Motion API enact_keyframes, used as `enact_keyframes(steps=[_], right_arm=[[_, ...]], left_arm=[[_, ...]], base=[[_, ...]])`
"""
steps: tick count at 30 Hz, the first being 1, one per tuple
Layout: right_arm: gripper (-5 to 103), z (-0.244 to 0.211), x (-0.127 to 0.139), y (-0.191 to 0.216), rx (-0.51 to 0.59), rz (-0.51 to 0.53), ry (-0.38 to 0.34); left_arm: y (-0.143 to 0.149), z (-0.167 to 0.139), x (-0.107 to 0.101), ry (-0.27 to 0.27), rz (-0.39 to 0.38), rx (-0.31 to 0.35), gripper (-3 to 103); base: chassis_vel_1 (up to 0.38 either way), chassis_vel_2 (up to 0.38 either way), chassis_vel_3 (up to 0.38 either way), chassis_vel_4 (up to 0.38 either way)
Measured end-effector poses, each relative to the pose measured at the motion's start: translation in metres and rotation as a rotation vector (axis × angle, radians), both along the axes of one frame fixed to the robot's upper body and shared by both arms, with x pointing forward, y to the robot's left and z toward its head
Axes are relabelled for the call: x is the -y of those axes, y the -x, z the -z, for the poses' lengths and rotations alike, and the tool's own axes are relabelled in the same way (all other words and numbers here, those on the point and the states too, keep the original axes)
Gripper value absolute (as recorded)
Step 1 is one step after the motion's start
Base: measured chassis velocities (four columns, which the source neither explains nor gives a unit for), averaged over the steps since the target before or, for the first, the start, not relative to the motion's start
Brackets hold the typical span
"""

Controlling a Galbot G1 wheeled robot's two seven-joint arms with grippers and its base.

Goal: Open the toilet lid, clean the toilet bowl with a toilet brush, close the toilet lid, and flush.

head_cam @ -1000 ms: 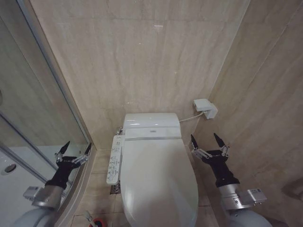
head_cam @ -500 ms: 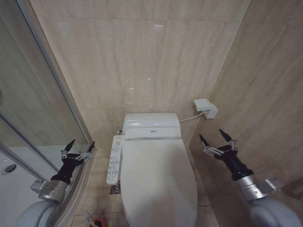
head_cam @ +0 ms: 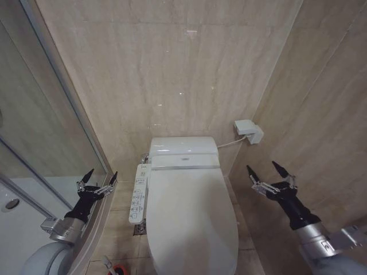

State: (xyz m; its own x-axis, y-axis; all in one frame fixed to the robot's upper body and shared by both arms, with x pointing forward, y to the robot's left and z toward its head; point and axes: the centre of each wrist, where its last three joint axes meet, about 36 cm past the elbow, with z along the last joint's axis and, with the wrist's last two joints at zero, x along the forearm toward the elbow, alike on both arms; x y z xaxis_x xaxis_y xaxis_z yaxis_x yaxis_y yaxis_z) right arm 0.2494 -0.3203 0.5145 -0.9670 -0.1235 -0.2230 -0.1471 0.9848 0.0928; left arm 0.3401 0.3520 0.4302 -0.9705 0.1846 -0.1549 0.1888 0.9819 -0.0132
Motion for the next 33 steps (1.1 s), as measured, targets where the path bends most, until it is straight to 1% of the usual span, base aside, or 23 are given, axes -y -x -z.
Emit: enact_keyframes(steps=[1, 4, 5, 7, 15, 23, 33], right_arm=[[100, 0.0, 0.0, 0.0, 0.0, 0.0, 0.0], [100, 0.002, -0.014, 0.011, -0.006, 0.058, -0.012], [100, 0.002, -0.014, 0.011, -0.006, 0.058, -0.012], [100, 0.003, -0.021, 0.018, 0.003, 0.093, -0.005], [100, 0.001, -0.028, 0.023, 0.008, 0.075, 0.016], [100, 0.018, -0.036, 0.025, -0.015, 0.056, 0.022], [100, 0.022, -0.03, 0.028, -0.021, 0.058, 0.045]], left_arm=[[0.0, 0.0, 0.0, 0.0, 0.0, 0.0, 100], [-0.001, 0.001, 0.001, 0.001, 0.003, -0.001, 100], [-0.001, 0.001, 0.001, 0.001, 0.003, -0.001, 100], [-0.002, 0.002, 0.002, -0.002, 0.01, -0.006, 100], [-0.002, 0.001, 0.001, -0.006, 0.007, -0.007, 100], [-0.002, 0.001, -0.003, -0.011, 0.0, -0.008, 100], [0.003, 0.0, -0.004, -0.007, -0.012, -0.007, 100]], base=[[0.0, 0.0, 0.0, 0.0], [0.0, 0.0, 0.0, 0.0], [0.0, 0.0, 0.0, 0.0], [0.0, 0.0, 0.0, 0.0], [0.0, 0.0, 0.0, 0.0], [0.0, 0.0, 0.0, 0.0], [0.0, 0.0, 0.0, 0.0]])
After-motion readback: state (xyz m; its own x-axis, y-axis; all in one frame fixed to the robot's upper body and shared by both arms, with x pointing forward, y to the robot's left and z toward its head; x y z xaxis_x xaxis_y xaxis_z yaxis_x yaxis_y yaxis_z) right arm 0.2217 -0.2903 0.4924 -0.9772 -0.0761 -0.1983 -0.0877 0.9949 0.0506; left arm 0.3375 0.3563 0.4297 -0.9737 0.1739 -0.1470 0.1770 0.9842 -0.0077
